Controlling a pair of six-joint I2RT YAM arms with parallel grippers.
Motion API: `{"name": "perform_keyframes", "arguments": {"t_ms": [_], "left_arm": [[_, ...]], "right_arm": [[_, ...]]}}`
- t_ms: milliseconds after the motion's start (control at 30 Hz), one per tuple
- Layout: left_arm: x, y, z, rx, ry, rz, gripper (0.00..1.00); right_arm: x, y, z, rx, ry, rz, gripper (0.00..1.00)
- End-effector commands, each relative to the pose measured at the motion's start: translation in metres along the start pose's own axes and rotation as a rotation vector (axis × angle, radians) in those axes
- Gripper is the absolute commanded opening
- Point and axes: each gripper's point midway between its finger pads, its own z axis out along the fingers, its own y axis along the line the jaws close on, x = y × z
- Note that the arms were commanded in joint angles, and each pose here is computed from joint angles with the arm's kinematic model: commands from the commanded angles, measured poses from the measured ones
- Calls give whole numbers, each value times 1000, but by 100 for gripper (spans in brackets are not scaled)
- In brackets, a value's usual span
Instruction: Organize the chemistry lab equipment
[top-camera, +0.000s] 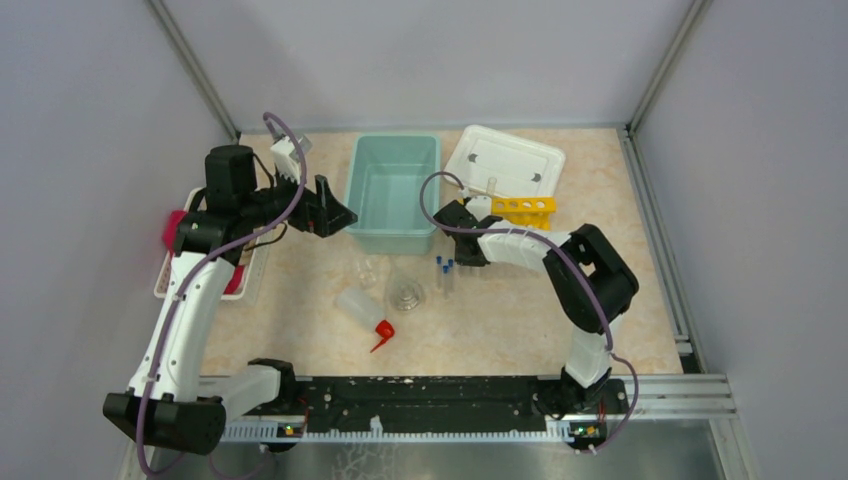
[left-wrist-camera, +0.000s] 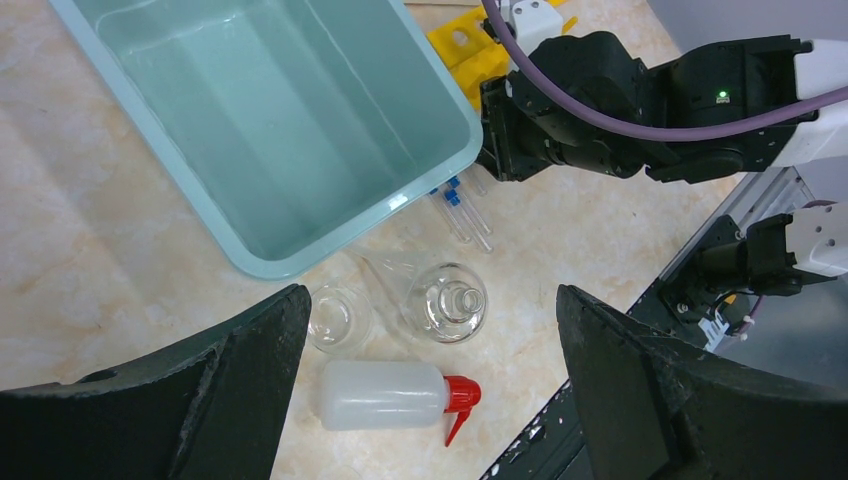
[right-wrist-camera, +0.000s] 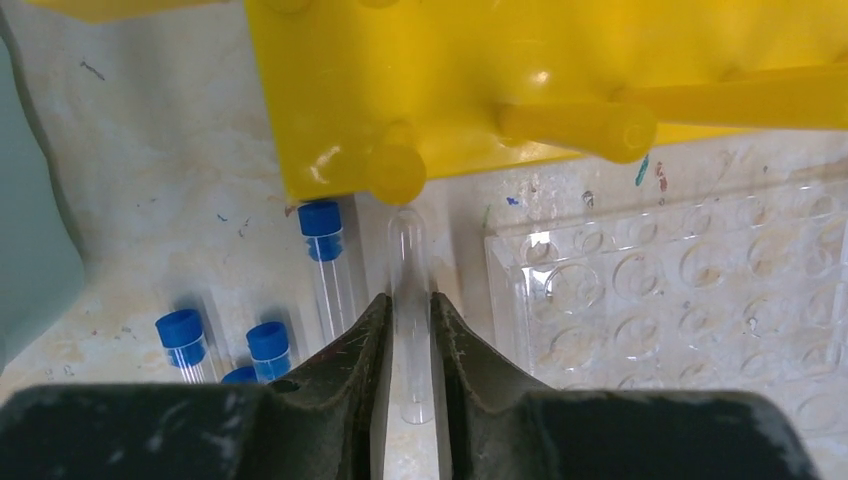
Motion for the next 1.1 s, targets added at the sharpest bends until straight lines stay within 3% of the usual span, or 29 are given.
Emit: {"name": "perform_keyframes", "arguments": {"t_ms": [0,167,400,767,1067], "left_arm": [[-10,-5,-5,23,-34,66,99],[-11,-5,-9,11,-44,82,99],[-14,-17,-17,43,-80,110,99],[4,-45,-18,227,-42,103,99],[18,-67,-22,371,-33,111,99]], "right_arm": [[-11,6,-3,-19,-30,32,15],[-9,5,-22,-48,-50,45,0],[-21,20,-94,-152,-155,57,0],[-80,82,-265,-644,-491,126,0],[-116,144,-348,-899,-627,191,0]]}}
